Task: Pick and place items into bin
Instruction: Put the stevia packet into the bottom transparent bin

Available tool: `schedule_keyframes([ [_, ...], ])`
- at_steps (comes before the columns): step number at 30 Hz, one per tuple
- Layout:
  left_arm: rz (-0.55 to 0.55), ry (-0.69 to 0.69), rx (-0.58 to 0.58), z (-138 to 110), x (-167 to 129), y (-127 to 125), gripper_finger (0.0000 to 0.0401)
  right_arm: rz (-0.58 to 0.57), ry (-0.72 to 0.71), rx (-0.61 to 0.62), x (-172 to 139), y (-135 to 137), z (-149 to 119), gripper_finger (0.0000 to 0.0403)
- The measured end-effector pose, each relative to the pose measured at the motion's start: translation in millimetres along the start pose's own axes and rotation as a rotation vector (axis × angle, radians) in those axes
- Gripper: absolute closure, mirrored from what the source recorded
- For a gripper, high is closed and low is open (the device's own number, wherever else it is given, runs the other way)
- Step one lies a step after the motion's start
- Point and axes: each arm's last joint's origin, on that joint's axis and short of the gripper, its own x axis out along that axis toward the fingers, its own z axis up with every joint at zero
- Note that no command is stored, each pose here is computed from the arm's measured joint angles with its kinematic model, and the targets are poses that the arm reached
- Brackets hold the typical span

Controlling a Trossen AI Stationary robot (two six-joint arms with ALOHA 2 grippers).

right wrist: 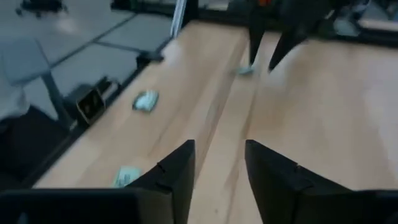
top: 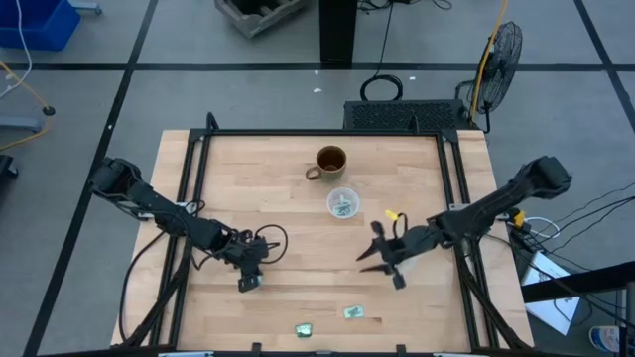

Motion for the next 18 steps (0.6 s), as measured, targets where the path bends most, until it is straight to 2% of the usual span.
schedule_keyframes([
  [7, 0.019, -0.064, 0.074, 3.8, -0.1, -1.2, 0.0212, 0.064, 0.104, 0.035, 38.9, 23.2, -30.1, 0.0228],
  [13, 0.017, -0.124, 0.095, 9.8, -0.5, -1.7, 0.0212, 0.163, 0.205, 0.075, 73.5, 54.1, -24.6, 0.0230],
  [18, -0.003, -0.169, 0.084, 15.0, -1.0, -2.6, 0.0212, 0.153, 0.426, 0.126, 91.9, 67.7, -17.3, 0.0235],
])
